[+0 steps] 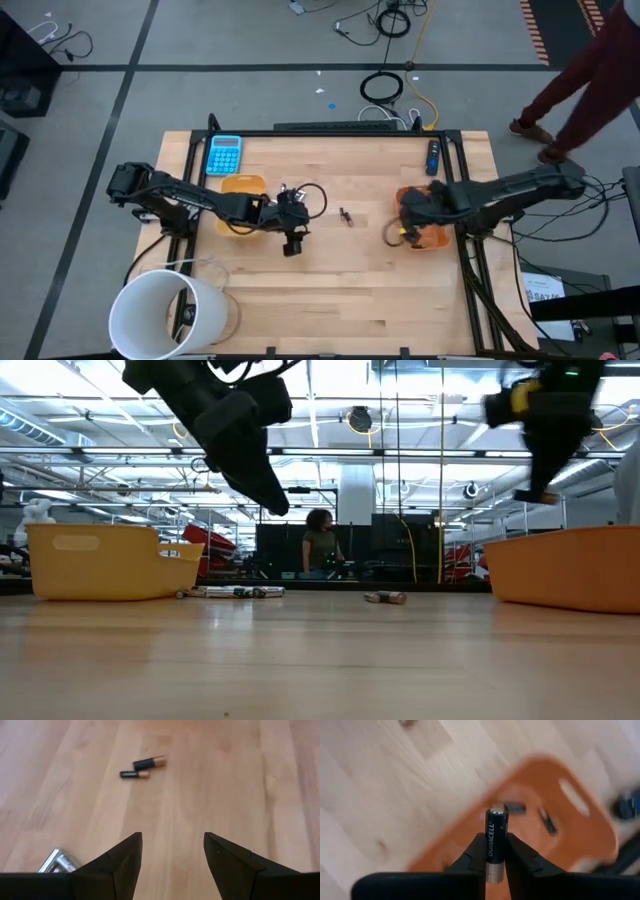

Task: Sort batteries
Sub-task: Put the black battery into the orange bin

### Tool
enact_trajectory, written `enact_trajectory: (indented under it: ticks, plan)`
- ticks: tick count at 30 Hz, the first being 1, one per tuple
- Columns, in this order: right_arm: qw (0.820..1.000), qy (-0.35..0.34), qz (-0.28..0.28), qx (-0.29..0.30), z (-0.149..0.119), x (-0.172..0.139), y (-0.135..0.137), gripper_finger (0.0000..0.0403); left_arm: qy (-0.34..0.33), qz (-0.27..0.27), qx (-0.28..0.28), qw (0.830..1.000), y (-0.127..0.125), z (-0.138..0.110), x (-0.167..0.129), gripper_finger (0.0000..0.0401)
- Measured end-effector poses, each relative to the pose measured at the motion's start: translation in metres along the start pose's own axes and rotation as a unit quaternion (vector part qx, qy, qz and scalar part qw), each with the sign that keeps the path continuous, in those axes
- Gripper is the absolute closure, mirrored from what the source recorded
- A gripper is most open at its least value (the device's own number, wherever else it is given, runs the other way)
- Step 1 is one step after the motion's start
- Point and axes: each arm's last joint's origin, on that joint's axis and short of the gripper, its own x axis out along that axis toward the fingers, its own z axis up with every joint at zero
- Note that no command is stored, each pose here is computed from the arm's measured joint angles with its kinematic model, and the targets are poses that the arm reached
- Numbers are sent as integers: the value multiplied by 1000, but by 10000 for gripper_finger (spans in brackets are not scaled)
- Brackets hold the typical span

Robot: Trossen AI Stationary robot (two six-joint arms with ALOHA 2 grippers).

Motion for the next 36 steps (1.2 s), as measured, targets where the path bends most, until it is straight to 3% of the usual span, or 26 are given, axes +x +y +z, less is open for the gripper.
enact_trajectory:
  ticks: [6,11,23,31,36]
  plan:
    - [999,-16,29,39,-36,26,-8,294,23,18,-17,999,16,-2,2,178]
    - [998,-27,46,39,-40,34,-5,256,33,23,-38,998,31,-2,4,178]
    - [990,-128,39,32,-20,13,1,271,51,20,-67,996,64,-3,7,178]
    - [964,-259,53,-21,10,4,27,271,54,34,-90,994,89,-5,7,178]
    - [955,-290,52,-47,29,19,45,270,54,42,-94,993,98,-5,7,178]
